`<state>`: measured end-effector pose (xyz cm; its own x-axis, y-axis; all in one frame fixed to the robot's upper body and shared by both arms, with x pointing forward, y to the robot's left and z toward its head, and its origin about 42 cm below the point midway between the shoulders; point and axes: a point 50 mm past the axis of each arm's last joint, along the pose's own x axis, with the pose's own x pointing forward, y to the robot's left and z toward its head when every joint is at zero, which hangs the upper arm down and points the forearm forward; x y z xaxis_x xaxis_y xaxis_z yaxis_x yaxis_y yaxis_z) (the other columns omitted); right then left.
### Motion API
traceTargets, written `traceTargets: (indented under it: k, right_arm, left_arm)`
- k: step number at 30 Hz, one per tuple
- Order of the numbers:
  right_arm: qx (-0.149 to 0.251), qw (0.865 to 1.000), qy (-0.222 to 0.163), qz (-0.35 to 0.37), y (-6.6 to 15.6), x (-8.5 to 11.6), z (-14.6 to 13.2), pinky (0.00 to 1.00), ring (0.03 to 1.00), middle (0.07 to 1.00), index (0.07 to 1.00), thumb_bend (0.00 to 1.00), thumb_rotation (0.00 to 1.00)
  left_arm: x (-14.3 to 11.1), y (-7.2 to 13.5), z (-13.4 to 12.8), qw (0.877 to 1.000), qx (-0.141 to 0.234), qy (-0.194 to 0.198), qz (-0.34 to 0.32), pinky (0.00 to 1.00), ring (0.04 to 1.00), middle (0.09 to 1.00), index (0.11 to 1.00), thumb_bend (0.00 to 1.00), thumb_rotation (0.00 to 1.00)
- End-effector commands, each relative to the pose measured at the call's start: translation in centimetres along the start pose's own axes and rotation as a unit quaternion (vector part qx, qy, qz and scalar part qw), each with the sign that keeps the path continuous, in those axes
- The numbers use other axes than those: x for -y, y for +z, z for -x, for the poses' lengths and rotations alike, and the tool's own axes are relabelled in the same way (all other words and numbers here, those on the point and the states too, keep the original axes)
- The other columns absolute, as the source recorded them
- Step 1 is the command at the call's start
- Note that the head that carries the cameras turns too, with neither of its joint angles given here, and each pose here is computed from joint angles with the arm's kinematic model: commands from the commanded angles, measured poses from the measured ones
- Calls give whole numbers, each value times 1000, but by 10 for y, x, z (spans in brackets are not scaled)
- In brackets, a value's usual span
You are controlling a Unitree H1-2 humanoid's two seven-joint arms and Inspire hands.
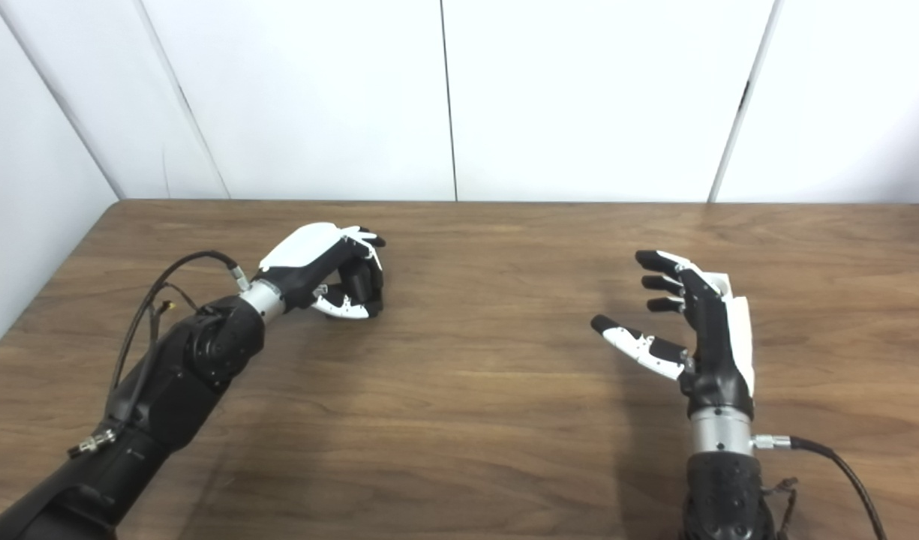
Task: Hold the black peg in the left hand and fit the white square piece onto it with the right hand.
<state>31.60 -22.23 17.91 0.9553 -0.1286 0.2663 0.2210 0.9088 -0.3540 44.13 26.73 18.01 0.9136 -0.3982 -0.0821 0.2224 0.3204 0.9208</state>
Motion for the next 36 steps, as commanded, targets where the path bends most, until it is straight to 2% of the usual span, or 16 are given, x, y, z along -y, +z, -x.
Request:
traceTargets:
  k: [1,11,19,36]
  right_arm:
    - [48,999,-13,-7,22,3,-11,620,712,755,713,702,121]
    - [50,999,-17,-6,23,3,-12,604,715,755,711,701,109]
    - [48,999,-22,-7,24,4,-12,611,702,751,710,701,122]
    - [44,999,-25,-5,25,3,-12,617,723,766,714,696,134]
  left_arm:
    - [-12,2,-2,1000,15,7,-6,964,962,885,491,524,65]
    - [4,14,0,999,48,-2,17,961,965,890,491,524,64]
    - [21,27,0,995,77,-6,60,973,976,897,490,524,65]
    - [56,68,-4,987,120,-22,101,968,990,915,491,523,67]
